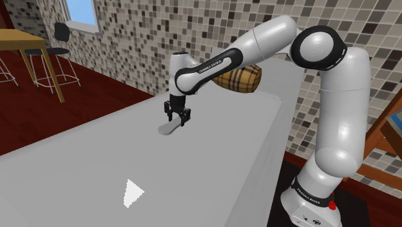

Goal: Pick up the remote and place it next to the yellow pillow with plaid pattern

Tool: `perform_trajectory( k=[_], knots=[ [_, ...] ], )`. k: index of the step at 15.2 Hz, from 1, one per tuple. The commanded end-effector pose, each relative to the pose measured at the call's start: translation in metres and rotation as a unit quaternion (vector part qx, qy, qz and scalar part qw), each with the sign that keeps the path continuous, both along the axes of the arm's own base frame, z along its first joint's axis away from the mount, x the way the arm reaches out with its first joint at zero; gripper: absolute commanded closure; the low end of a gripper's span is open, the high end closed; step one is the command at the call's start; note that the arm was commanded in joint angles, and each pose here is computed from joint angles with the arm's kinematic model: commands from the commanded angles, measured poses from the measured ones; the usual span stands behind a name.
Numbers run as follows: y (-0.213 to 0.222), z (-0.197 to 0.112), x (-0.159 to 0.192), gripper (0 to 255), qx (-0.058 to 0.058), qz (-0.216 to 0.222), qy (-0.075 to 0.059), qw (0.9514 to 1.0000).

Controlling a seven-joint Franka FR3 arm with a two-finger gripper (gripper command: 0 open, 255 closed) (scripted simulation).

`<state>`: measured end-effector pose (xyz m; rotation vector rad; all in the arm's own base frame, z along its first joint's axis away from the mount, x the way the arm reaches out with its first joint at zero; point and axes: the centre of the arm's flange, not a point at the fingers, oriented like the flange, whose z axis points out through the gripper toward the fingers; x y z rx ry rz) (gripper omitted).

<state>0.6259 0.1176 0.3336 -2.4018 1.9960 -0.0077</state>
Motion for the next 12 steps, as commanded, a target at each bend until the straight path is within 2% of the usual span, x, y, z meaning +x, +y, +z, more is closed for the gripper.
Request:
perform_trajectory(
  k=[1,12],
  knots=[
    [0.0,0.005,0.0,255,0.0,0.0,0.0,1.0],
    [0.0,0.063,0.0,255,0.0,0.0,0.0,1.0]
  ],
)
